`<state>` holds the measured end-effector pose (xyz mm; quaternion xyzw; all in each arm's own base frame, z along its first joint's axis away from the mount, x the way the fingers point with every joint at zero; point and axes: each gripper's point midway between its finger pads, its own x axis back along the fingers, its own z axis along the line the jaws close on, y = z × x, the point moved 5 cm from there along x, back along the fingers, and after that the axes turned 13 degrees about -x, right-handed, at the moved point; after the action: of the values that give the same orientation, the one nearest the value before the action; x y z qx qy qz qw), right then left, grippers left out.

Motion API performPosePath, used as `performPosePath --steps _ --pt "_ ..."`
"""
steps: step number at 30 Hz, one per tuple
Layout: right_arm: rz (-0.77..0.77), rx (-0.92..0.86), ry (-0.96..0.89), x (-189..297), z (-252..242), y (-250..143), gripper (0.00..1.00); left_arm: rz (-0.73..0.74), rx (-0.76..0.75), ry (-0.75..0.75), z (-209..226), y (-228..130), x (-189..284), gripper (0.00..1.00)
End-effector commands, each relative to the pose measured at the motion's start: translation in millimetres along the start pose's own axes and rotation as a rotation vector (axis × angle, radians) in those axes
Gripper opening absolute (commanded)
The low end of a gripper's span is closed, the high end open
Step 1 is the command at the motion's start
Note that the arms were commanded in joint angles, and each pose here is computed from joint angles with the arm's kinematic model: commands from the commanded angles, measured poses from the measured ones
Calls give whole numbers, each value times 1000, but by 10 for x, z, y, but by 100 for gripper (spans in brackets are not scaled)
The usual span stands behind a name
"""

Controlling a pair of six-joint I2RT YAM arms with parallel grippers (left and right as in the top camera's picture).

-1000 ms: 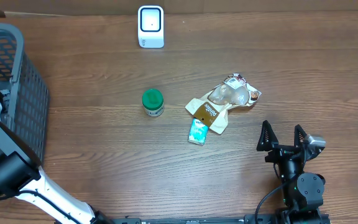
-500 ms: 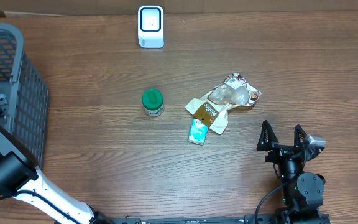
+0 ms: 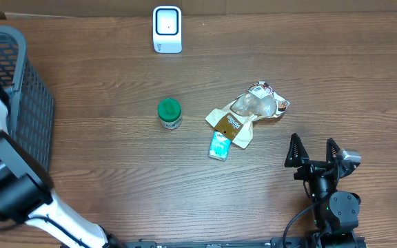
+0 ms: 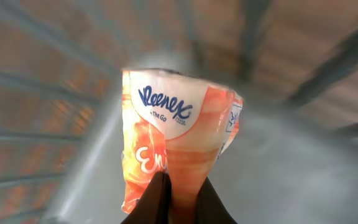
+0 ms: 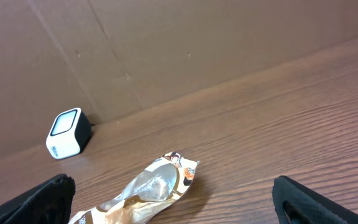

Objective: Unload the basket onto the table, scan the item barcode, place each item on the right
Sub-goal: 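Reach the left gripper into the basket and grasp the orange Kleenex pack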

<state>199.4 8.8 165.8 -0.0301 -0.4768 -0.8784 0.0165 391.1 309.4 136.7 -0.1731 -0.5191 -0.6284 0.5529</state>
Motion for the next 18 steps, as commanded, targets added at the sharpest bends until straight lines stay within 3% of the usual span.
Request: performPosePath --steps 1,5,9,14,18 --pt "0 7 -9 -6 -26 -23 100 -366 236 63 442 731 1516 4" --pt "0 7 -9 -6 -26 -23 100 -546 254 24 448 801 2484 4" --pt "-1 7 -9 -6 -26 -22 100 -669 183 -133 176 643 3304 4" --pt "0 7 -9 -6 -26 -23 100 -668 -15 -541 -577 351 3777 4" --pt "0 7 -9 -6 -26 -23 100 -636 -375 -907 -1379 44 3931 4"
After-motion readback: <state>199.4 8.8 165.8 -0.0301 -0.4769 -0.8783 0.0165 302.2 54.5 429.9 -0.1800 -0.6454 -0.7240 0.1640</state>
